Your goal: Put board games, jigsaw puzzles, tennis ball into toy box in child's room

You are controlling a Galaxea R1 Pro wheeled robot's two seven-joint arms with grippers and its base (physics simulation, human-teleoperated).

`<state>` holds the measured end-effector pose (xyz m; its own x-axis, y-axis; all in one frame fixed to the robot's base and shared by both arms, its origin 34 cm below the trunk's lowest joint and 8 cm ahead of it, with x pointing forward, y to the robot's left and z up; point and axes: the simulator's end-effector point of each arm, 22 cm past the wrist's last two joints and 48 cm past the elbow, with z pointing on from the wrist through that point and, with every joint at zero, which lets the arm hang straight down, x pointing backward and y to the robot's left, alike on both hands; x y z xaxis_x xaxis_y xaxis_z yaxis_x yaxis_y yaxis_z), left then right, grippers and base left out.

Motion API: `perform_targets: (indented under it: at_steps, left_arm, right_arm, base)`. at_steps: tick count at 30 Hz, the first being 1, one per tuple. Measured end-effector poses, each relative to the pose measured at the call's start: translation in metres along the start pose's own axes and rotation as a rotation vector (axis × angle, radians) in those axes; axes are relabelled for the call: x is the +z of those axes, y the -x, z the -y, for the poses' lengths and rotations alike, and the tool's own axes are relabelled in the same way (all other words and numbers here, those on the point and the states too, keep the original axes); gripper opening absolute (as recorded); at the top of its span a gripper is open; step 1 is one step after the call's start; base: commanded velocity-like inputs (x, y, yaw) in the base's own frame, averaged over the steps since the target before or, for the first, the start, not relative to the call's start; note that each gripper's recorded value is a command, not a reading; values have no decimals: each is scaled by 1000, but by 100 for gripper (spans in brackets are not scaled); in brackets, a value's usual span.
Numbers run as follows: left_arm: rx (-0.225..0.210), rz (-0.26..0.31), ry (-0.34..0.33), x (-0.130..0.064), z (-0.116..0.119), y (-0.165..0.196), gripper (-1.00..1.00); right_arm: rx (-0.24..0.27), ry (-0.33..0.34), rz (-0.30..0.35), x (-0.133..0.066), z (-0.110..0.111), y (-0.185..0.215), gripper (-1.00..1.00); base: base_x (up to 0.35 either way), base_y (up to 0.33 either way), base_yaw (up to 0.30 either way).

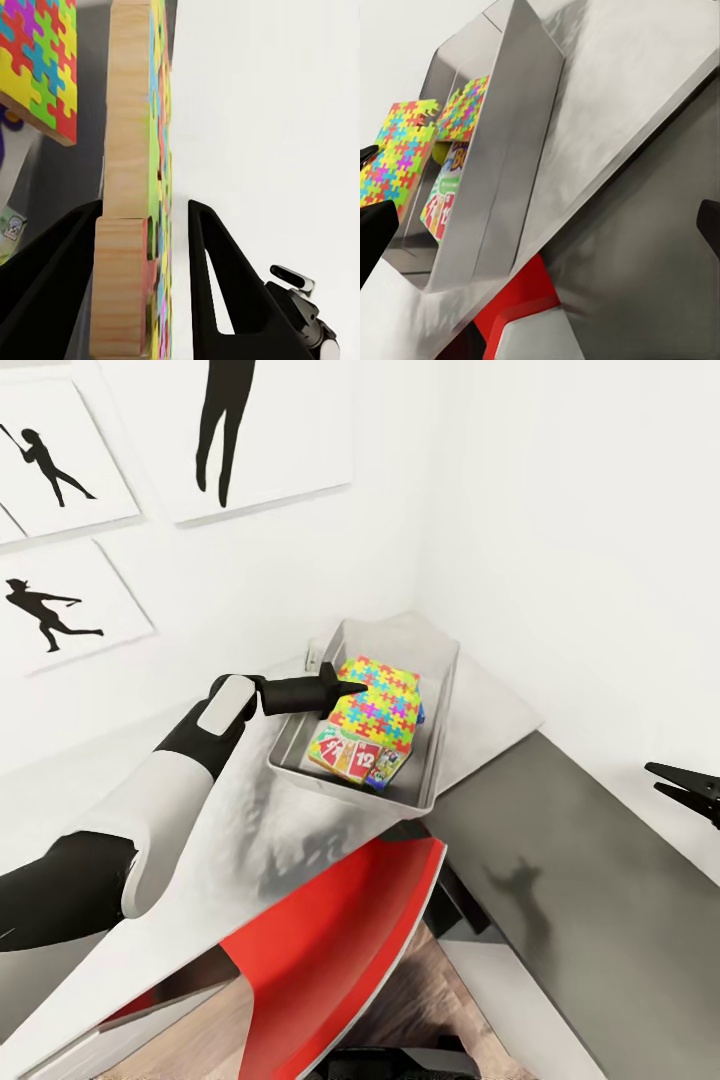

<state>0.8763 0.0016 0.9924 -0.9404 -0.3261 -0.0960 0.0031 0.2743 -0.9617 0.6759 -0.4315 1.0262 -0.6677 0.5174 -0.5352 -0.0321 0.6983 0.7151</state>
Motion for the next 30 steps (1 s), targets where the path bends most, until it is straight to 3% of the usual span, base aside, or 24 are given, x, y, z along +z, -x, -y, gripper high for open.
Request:
perform_targets:
  at_steps: [30]
  left_arm:
    - [-26,18,28,2,-26,1,-100]
  right_arm:
    - [9,-12,-8,4,8,-4,100]
  base:
    - [0,0,0]
